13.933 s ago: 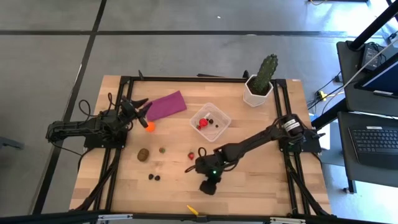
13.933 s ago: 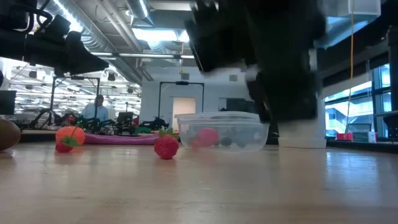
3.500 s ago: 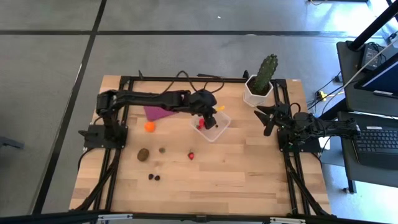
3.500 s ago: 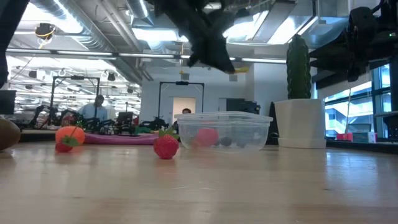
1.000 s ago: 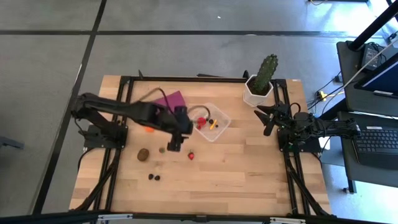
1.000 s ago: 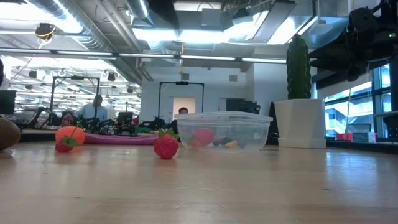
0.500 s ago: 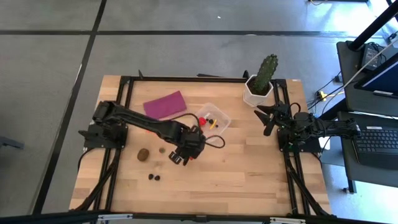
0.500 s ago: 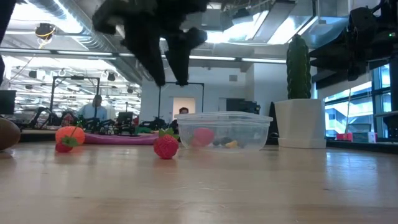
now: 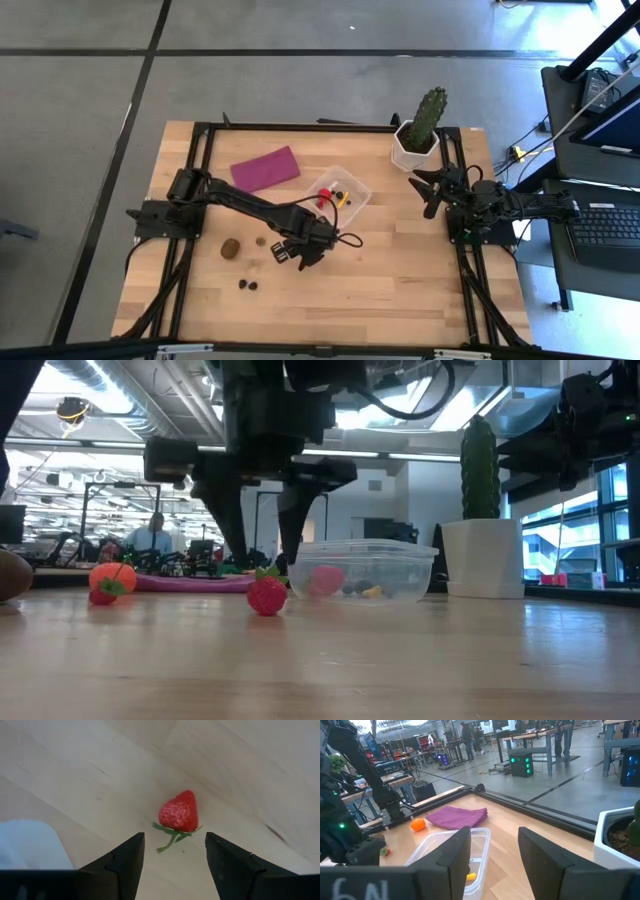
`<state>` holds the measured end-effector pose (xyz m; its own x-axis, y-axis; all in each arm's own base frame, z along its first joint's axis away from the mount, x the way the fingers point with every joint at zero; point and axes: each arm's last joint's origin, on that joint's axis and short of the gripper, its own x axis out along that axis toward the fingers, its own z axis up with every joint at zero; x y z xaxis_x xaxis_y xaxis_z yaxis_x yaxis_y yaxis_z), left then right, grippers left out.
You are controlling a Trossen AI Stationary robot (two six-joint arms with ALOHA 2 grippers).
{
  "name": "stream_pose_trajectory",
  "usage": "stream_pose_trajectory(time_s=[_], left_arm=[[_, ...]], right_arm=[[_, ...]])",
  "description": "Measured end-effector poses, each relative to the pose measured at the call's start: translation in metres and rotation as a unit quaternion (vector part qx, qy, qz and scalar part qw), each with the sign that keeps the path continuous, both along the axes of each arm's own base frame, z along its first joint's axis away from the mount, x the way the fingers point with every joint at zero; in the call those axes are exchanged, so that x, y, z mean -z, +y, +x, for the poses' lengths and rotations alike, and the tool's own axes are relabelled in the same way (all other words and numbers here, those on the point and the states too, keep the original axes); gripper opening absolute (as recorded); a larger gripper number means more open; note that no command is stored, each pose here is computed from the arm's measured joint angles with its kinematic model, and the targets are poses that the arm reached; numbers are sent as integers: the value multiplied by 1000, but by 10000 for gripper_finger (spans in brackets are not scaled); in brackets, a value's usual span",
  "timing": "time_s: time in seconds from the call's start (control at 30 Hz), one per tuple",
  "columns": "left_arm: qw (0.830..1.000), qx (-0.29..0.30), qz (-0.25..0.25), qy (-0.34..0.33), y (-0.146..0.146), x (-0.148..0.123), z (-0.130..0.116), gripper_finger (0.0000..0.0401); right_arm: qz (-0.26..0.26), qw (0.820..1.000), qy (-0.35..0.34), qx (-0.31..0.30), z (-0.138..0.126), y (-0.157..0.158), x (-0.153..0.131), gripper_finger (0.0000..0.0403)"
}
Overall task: Pick and placing Produce into tupperware
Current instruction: Put the right red strawberry into the transparent container
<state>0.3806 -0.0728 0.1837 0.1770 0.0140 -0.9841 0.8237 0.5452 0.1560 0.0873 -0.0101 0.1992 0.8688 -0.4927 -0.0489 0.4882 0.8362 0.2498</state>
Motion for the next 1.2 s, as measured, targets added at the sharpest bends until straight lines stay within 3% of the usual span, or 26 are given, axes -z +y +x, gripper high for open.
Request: stream_pose_trajectory(time_s=[0.37,0.87,1.2], left_arm=[[1000,13,-10,-4,-3,0,1,193],[1000,11,-17,5,-5,25,11,188],[999,-29,-20,27,-5,39,12,184]], right_arm=[[0,1000,1,0,0,0,0,168],[-1,1000,6,0,0,0,1,168],[0,1000,13,0,0,0,3,168]])
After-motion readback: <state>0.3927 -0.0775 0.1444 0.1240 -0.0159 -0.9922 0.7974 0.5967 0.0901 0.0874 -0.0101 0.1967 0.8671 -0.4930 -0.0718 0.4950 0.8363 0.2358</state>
